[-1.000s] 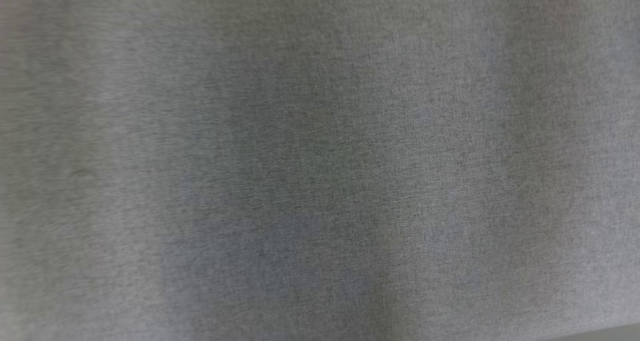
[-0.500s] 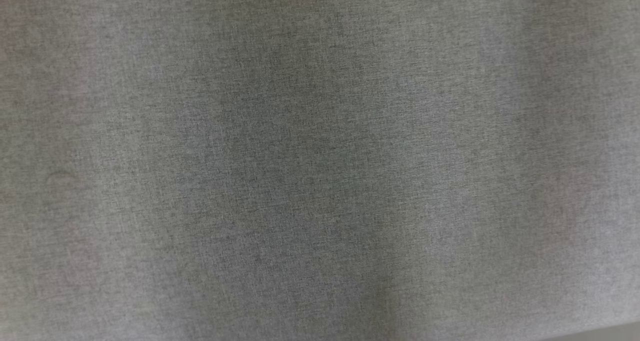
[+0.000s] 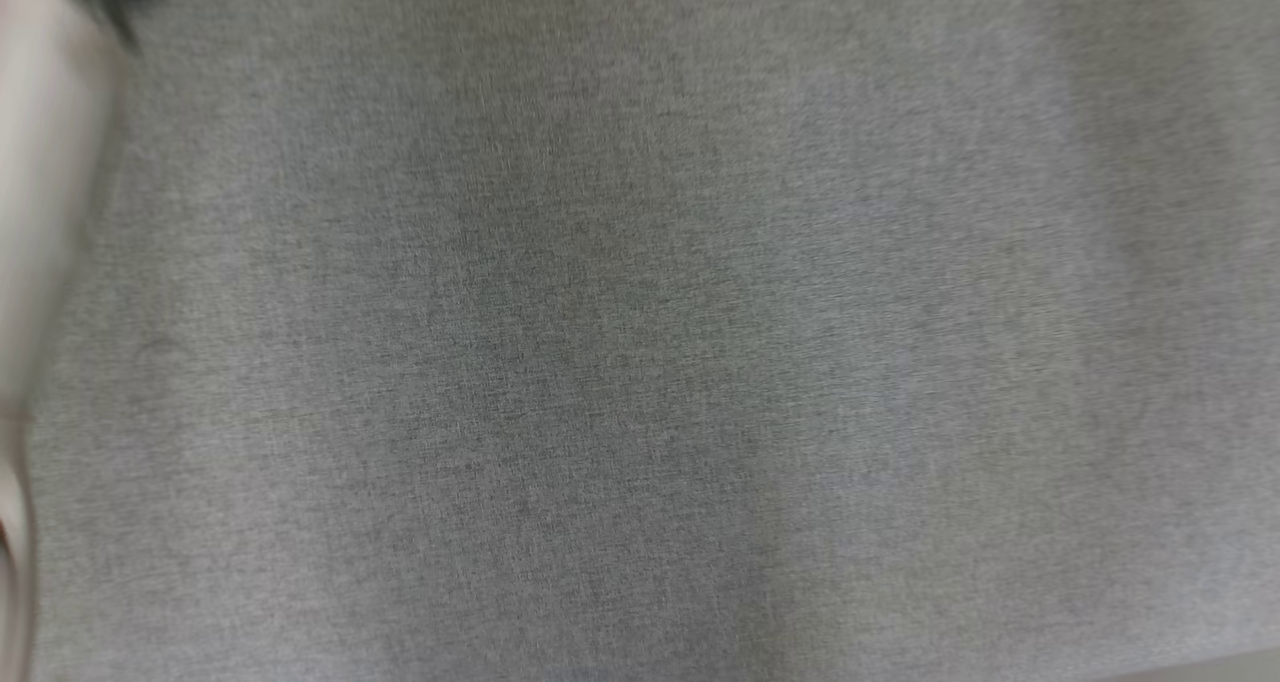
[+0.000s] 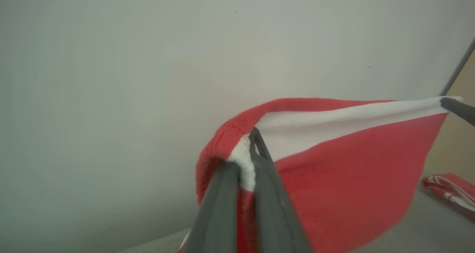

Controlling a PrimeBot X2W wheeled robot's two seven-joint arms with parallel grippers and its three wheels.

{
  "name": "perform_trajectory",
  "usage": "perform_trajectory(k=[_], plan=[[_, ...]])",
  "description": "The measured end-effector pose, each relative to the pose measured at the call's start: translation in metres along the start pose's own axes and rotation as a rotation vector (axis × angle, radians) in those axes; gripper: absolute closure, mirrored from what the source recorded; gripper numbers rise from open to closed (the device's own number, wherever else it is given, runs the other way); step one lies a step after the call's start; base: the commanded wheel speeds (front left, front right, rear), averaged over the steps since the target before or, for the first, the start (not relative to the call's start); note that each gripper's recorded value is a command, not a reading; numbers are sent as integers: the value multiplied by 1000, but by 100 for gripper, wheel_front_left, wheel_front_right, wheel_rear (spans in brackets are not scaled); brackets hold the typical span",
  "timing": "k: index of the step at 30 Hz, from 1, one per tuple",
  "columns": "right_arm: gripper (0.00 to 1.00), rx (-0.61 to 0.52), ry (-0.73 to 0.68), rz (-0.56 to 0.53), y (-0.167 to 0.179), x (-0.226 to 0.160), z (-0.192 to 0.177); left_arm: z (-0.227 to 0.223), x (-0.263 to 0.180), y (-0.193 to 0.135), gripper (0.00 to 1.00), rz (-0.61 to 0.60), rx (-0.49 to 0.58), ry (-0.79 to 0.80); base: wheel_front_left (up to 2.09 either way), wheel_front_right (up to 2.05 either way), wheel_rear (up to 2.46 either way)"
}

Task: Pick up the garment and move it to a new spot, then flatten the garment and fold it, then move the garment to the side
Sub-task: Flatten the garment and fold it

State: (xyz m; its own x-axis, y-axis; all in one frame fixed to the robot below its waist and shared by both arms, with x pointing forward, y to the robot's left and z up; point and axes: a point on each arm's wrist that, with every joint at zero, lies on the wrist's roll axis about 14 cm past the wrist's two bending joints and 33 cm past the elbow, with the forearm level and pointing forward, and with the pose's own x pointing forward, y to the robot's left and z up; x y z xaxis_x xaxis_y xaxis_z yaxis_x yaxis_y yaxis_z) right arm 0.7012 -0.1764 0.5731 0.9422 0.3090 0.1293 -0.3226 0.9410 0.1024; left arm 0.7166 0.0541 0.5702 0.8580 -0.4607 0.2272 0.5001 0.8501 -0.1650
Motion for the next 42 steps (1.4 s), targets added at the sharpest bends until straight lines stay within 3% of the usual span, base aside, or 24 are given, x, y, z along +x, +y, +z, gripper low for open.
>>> perform_trajectory(k=[5,10,16,28,35,42], plan=[[100,28,61,39,9,-47,-24,-32,-50,-11,100,23,-79,50,0,0,0],[100,78,144,55,18,-103,-49,-52,-107,-45,100,21,-127,86,0,0,0],[100,130,251,65,36,-170,-77,-51,-163,-80,100,24,-169,103,0,0,0],[100,224,334,8,54,-274,-85,-61,-260,-126,100,51,-227,220,0,0,0],[100,336,398,-61,74,-344,-99,-59,-305,-144,100,70,-230,256,0,0,0],[100,377,382,-92,87,-368,-93,-52,-328,-148,100,101,-223,250,0,0,0]])
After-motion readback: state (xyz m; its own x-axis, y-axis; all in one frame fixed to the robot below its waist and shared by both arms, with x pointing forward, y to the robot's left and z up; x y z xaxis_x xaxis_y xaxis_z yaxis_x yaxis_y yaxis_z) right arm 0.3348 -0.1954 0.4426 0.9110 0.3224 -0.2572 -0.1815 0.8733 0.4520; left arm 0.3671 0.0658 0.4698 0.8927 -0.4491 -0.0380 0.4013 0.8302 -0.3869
